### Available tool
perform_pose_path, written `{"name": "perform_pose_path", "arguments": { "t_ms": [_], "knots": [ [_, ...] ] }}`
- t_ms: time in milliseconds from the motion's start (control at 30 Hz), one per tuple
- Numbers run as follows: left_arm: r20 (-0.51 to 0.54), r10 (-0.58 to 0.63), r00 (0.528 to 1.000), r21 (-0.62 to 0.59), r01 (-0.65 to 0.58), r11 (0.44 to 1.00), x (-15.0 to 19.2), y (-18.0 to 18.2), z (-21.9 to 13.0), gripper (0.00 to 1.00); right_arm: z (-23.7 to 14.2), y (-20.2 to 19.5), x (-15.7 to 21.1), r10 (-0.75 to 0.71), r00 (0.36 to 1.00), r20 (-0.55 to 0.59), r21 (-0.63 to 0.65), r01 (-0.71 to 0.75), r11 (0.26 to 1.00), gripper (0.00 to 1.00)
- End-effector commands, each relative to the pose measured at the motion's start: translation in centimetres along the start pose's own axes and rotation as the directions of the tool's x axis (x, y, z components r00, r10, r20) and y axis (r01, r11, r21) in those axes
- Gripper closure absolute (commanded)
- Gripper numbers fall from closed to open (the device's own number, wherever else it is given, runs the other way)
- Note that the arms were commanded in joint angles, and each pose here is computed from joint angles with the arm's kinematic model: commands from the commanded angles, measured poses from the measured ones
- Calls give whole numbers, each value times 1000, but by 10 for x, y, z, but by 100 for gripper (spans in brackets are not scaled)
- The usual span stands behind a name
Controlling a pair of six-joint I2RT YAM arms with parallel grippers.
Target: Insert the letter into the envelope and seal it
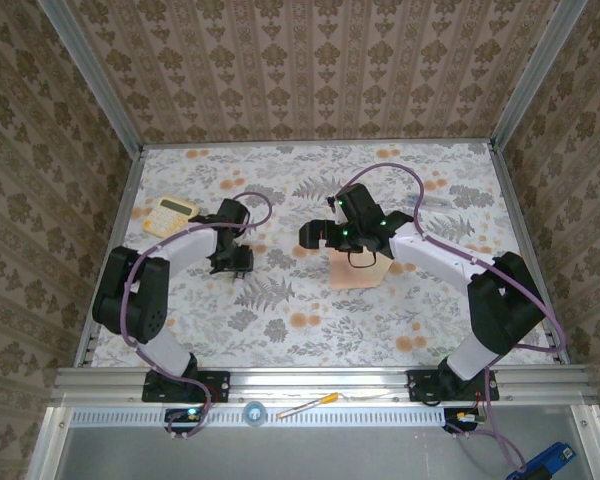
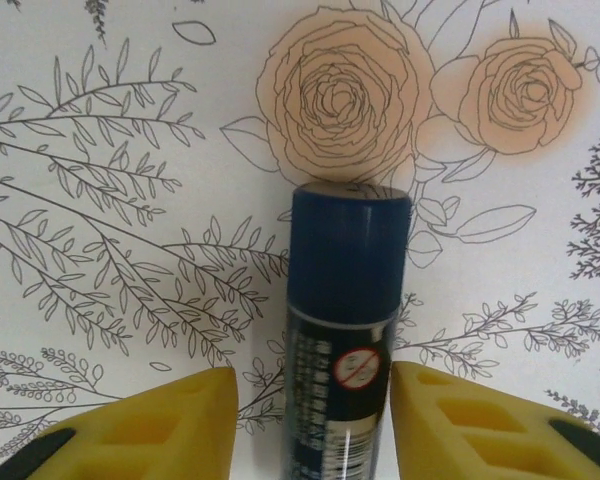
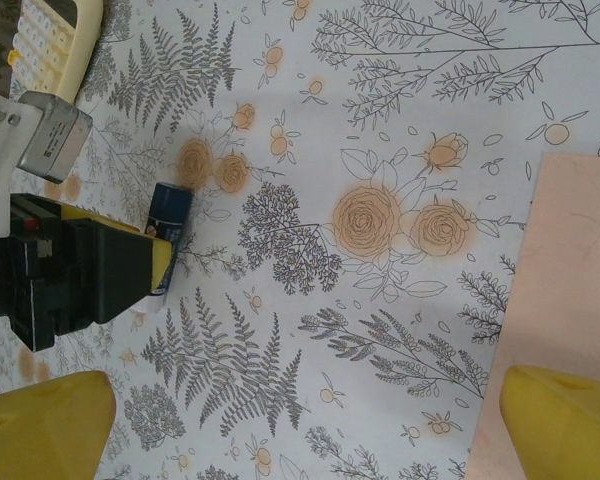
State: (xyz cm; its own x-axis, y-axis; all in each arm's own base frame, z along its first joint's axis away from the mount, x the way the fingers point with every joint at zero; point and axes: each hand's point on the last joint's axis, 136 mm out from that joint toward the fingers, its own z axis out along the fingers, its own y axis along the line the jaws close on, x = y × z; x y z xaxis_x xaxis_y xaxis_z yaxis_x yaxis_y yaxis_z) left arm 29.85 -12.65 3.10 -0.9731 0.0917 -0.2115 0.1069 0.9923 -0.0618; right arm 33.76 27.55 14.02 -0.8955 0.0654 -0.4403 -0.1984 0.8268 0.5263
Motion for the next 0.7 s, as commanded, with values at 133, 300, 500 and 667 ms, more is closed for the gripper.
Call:
{"name": "perform_pose_path", "arguments": {
  "t_ms": [133,300,500,667],
  "knots": [
    [8,8,1000,-7,-7,1000,-8,-5,2,69,4,-8,10,-5,999,-37,21,6,1000,0],
    [3,10,1000,-4,-10,1000,-6,-6,4,73,4,-10,10,1,999,-37,22,0,1000,0],
    [-7,10,1000,4,-10,1000,-3,-8,8,73,5,-15,13,12,999,-42,27,-11,1000,0],
    [-17,10,1000,11,-10,1000,-1,-9,12,73,6,-17,14,16,999,-45,30,-14,999,0]
  ]
}}
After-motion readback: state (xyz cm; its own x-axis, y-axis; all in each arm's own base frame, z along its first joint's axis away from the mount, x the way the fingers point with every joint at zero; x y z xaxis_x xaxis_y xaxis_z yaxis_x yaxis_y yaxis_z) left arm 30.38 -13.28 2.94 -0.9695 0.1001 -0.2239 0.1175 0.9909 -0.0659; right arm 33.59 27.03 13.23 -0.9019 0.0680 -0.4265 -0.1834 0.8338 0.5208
